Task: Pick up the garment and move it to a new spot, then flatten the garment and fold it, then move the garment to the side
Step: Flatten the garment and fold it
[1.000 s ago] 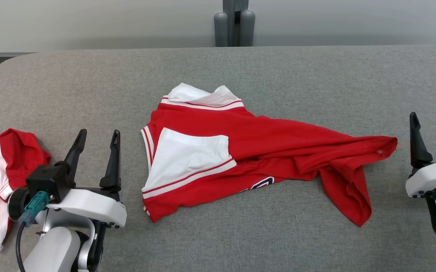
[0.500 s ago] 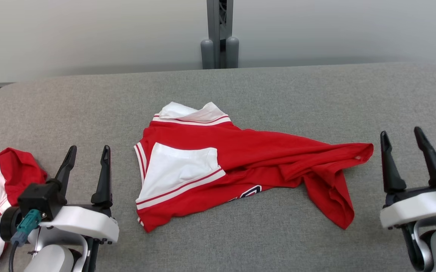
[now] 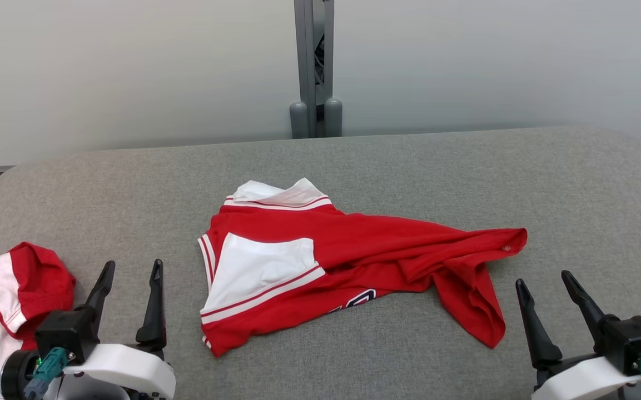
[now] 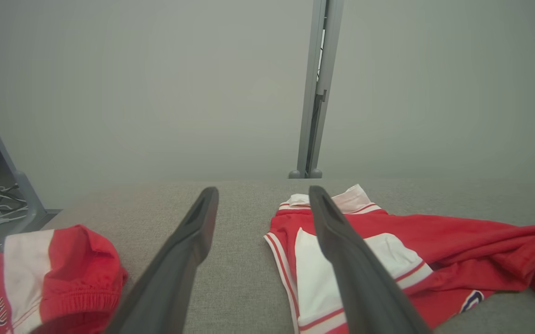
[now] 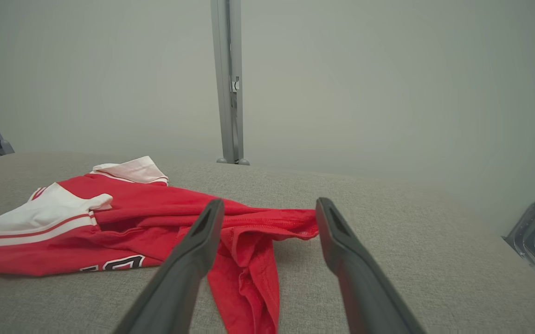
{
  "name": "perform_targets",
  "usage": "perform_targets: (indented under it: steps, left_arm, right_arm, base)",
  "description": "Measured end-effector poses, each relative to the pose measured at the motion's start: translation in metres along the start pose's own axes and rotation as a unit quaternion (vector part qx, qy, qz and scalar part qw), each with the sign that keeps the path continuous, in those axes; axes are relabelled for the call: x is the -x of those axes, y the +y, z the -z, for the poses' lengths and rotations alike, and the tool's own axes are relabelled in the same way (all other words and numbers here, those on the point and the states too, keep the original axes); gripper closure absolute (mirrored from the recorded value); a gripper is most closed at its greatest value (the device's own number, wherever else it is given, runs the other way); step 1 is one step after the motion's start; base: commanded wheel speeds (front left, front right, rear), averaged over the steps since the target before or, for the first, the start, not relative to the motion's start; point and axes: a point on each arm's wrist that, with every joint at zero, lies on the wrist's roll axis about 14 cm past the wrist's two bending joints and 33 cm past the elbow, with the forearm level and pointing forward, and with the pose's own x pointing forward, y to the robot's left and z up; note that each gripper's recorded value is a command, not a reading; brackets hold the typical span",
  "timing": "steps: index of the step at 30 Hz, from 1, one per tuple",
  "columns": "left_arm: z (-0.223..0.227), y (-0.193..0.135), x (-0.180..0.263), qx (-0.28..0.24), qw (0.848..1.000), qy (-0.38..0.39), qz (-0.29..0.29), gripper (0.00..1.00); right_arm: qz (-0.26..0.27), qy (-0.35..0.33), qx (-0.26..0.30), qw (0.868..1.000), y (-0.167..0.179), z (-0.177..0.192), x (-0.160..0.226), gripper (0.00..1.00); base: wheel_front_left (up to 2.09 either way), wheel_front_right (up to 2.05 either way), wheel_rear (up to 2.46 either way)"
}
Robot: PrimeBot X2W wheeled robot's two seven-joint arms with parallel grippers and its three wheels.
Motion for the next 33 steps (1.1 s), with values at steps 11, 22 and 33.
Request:
perform_targets:
  steps: [11, 22, 33]
  left_arm:
    - [0.003, -0.003, 0.005, 0.001, 1.0, 0.01, 0.006, 0.0]
    - [0.01, 0.001, 0.006, 0.004, 1.0, 0.019, -0.001, 0.0]
    - [0.021, -0.002, -0.008, 0.009, 0.999, 0.032, 0.001, 0.0]
  right_arm:
    - [0.003, 0.006, -0.005, 1.0, 0.001, 0.001, 0.008, 0.0]
    - [-0.036, 0.034, -0.01, 0.999, 0.028, 0.014, 0.004, 0.0]
    - [-0.111, 0.164, 0.016, 0.98, 0.056, 0.09, 0.003, 0.0]
  base:
    - [0.0, 0.0, 0.0]
    - [0.0, 0.0, 0.0]
    - [0.0, 0.0, 0.0]
